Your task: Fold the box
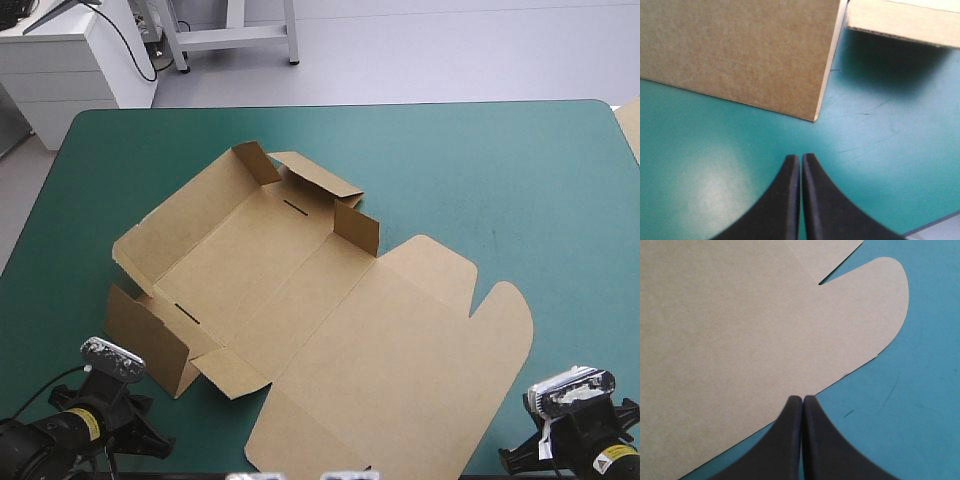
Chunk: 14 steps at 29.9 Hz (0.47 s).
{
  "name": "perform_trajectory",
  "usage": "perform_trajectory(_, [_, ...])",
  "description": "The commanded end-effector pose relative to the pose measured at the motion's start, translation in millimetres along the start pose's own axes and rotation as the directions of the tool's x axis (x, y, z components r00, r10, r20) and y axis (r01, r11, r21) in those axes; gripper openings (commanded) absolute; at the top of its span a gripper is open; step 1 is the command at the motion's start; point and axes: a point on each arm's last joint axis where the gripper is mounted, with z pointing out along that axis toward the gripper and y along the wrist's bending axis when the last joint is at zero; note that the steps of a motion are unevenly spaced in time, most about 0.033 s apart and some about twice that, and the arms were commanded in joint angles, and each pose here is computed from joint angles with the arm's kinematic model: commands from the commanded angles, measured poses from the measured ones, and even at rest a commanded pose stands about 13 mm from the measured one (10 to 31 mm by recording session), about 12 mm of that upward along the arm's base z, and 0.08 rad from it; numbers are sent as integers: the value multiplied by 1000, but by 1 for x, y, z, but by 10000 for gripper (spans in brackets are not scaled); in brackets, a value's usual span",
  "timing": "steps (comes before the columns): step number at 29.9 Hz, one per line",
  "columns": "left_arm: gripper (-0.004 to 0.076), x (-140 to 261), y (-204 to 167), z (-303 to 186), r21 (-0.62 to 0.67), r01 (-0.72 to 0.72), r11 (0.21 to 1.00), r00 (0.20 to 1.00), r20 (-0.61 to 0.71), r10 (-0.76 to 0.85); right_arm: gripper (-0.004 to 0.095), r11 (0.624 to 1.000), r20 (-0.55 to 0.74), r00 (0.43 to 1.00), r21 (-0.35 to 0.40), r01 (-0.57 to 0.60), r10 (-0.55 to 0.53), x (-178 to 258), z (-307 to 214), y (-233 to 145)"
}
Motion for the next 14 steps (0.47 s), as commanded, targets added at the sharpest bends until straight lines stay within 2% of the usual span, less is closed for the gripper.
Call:
perform_trajectory(1, [-8,-8,-1,-5,8,6,1000,999,51,-6,-21,1000,66,998,14,0,-1,-11,-4,-2])
perform_trajectory(14, [-8,-8,-1,-5,8,2,1000,999,51,-2,-21,999,99,994,22,36,-38,-16,-9,-2])
